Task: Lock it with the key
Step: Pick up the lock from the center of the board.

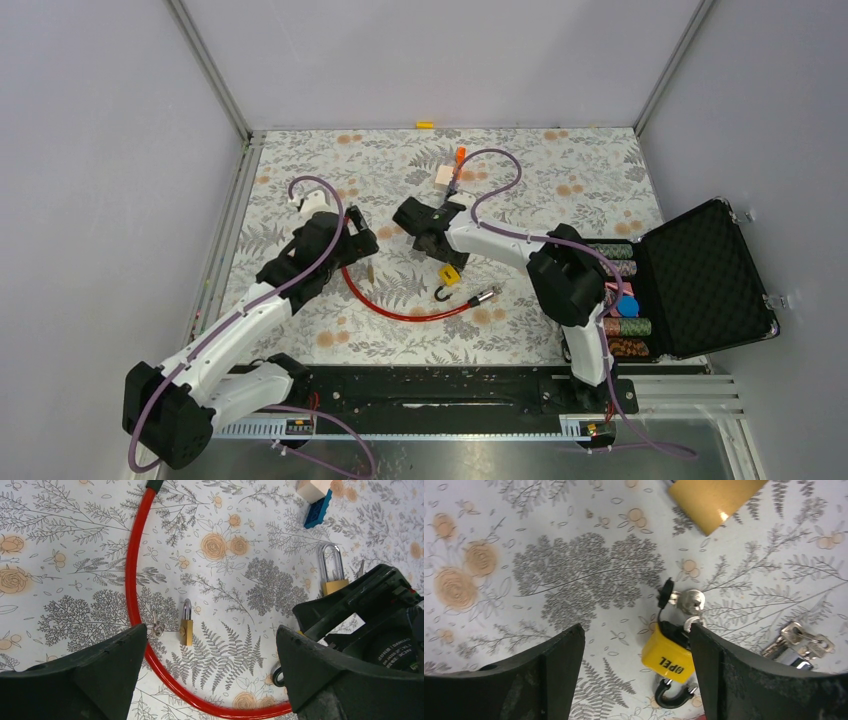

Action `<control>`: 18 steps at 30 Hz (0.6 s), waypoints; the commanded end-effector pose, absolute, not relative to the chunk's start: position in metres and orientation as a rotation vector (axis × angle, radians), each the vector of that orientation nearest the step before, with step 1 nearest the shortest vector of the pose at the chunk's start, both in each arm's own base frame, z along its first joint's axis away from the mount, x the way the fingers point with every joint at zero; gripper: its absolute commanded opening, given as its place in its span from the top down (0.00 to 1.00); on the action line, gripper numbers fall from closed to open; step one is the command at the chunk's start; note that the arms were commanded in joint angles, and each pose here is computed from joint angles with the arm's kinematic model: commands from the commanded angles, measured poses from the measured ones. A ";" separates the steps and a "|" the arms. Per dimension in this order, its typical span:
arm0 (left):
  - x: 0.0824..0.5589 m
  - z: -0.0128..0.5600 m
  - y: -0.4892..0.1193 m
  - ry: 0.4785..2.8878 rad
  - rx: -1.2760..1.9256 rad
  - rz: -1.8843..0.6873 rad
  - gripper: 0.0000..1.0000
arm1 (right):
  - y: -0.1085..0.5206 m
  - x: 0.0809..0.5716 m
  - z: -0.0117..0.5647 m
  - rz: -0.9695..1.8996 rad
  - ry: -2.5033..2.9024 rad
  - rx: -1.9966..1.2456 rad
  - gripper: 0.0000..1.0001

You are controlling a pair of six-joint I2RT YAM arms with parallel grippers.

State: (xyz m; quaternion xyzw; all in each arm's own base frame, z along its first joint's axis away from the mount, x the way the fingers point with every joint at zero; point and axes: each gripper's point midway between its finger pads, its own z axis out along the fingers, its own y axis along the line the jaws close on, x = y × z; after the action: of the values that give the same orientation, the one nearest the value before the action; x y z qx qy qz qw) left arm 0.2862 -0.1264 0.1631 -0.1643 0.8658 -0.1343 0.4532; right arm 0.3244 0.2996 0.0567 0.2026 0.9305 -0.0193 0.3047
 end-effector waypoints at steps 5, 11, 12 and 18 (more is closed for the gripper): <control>0.287 0.173 -0.135 2.117 -0.333 -0.385 0.01 | 0.266 0.340 0.098 -0.270 2.292 0.619 0.16; 0.287 0.176 -0.131 2.102 -0.343 -0.372 0.01 | 0.271 0.318 0.067 -0.205 2.359 0.809 0.20; 0.286 0.177 -0.129 2.098 -0.349 -0.367 0.01 | 0.271 0.315 0.061 -0.208 2.368 0.827 0.20; 0.288 0.175 -0.125 2.088 -0.377 -0.345 0.01 | 0.269 0.298 0.045 -0.200 2.402 0.944 0.20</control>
State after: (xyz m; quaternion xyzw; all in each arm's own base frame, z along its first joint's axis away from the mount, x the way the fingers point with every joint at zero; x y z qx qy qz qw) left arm 0.2816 -0.1281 0.1648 -0.1445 0.8687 -0.1402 0.4526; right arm 0.3090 0.2739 0.0512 0.2985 0.9068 -0.0753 0.2879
